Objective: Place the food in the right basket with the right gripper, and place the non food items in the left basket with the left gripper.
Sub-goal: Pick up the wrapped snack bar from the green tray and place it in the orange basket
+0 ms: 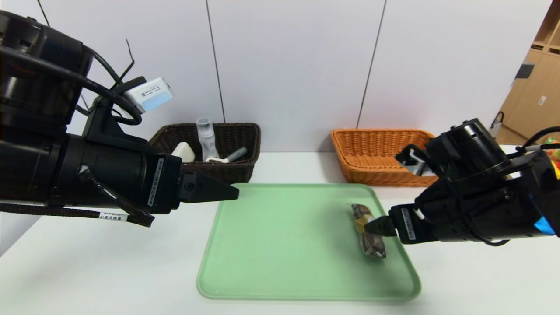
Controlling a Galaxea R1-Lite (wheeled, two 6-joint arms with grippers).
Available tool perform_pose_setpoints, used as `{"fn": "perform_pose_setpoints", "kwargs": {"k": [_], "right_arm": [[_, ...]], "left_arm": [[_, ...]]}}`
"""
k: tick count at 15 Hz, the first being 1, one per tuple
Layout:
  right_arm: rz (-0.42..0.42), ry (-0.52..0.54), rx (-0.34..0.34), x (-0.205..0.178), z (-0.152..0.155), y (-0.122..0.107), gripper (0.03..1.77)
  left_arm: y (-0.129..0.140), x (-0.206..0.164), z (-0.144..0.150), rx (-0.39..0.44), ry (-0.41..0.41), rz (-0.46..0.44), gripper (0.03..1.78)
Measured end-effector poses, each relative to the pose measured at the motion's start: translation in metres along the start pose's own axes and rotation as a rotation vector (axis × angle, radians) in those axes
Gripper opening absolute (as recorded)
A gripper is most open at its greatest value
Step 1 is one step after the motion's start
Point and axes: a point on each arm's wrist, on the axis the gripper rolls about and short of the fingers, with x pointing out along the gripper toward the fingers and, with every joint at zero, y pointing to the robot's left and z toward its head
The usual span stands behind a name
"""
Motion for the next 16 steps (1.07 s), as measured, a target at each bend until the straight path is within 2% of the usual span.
{"fn": "perform_pose_setpoints", "kwargs": {"k": [8, 16], "right_arm": [[-0.050, 0.073, -0.017, 0.048, 0.008, 0.010, 1.75], [-0.051, 0.104, -0.032, 0.064, 0.009, 0.017, 1.75]], "left_arm": [[0.001, 0.004, -0.001, -0.001, 0.011, 0.005, 1.69], [0.002, 0.005, -0.001, -0.002, 0.015, 0.006, 1.69]]}}
